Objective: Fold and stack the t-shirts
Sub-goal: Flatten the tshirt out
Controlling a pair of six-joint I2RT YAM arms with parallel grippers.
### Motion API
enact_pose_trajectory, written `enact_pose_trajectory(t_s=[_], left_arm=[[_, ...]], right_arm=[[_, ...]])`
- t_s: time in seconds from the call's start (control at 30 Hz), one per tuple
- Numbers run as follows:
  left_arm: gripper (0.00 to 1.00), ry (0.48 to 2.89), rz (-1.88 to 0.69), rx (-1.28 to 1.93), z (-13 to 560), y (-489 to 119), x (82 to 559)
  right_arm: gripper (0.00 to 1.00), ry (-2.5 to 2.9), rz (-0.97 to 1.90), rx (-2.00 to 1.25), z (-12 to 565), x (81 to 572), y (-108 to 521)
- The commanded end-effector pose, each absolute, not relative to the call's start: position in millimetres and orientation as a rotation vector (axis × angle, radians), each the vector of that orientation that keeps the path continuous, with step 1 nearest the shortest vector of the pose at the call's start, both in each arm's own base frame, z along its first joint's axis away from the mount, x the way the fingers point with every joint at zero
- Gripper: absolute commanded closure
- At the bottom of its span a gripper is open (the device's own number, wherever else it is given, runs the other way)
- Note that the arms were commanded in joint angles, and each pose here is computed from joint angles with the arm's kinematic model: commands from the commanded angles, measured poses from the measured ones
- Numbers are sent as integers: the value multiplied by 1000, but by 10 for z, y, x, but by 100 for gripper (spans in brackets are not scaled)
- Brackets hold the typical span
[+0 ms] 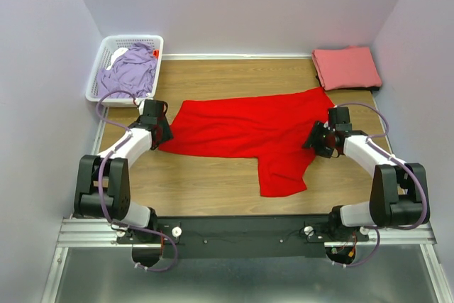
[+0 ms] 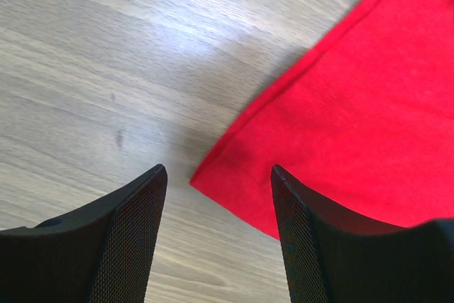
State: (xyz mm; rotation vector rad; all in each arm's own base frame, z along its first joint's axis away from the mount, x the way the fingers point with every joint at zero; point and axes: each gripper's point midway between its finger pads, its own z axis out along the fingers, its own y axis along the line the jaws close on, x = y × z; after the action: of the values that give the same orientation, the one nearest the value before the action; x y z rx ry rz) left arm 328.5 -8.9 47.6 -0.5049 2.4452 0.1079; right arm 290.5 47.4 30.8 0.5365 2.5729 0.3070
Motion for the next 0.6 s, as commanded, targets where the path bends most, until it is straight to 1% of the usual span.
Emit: enact_pose_trajectory(t_s=[0.0,0.37,0.53,0.57], left_arm=[[32,2485,125,-493,321,-43,3262],[33,2565,85,-448,129,-124,3153],[40,2604,97,-438,53,-121,3097],[43,2607,101,-439,43,-117,3090]], right_arm=[[38,2575,304,523,305,2860,459],[38,2582,303,525,278,2850,463],[38,2572,292,535,279,2870,443],[38,2572,284,537,273,2870,432]])
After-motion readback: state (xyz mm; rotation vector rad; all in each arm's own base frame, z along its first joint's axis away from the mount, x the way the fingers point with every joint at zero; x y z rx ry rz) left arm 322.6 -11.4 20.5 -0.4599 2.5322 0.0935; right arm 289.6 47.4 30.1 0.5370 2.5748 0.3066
